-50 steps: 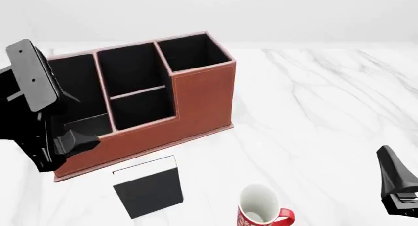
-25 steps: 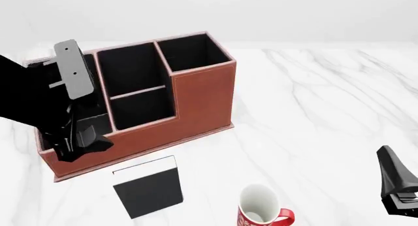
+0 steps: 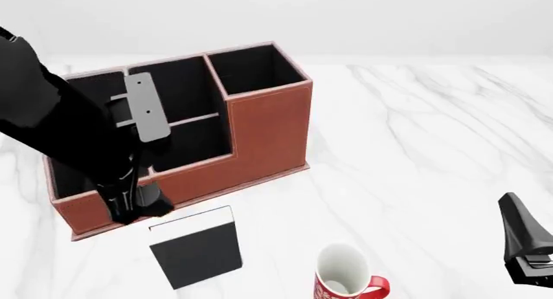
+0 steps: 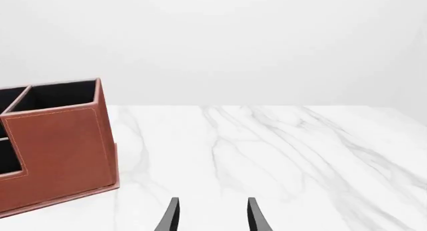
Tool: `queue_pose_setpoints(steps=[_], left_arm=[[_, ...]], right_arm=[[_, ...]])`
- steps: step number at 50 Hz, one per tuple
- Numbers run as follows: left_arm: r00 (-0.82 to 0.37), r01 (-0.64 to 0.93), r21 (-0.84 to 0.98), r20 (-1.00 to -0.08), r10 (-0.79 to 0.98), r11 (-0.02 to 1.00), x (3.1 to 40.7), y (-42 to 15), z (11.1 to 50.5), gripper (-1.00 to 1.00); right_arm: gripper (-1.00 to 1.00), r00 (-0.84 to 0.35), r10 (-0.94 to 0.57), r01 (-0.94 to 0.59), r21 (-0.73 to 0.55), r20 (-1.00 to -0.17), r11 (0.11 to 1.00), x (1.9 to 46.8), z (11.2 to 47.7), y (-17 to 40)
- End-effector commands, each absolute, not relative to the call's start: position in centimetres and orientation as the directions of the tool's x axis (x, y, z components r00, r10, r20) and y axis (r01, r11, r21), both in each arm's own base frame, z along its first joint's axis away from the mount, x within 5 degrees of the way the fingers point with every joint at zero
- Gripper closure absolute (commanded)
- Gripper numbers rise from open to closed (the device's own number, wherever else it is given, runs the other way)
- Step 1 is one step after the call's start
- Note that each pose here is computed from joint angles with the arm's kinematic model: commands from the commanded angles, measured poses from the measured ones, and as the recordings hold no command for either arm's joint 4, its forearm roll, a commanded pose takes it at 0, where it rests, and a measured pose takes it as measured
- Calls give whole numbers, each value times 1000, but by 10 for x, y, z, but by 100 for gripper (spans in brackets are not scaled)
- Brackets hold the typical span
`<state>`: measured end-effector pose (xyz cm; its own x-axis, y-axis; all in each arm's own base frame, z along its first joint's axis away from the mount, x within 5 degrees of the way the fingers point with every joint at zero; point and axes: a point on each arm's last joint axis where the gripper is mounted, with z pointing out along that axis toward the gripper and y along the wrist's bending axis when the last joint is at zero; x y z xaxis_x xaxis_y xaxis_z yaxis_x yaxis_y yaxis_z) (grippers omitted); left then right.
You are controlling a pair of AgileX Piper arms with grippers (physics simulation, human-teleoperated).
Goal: Pick up the book and place it in the front compartment of the caddy.
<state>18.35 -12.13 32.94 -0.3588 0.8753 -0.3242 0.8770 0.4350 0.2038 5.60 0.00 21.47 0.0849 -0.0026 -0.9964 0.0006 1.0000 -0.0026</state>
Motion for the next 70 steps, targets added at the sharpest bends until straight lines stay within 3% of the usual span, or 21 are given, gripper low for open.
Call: queue_pose_setpoints(steps=[1, 32, 70], left_arm=[[-355, 898, 163, -282, 891, 409, 185, -139, 318, -100], [-337, 918, 128, -246, 909, 375, 180, -158, 303, -100], [-355, 921, 87, -209, 911, 379, 178, -181, 253, -100]], right_arm=[[-100, 85, -2, 0, -2, -996, 1000, 56, 215, 0], [-100, 85, -2, 0, -2, -996, 1000, 56, 215, 0], [-100, 85, -2, 0, -2, -996, 1000, 56, 215, 0]])
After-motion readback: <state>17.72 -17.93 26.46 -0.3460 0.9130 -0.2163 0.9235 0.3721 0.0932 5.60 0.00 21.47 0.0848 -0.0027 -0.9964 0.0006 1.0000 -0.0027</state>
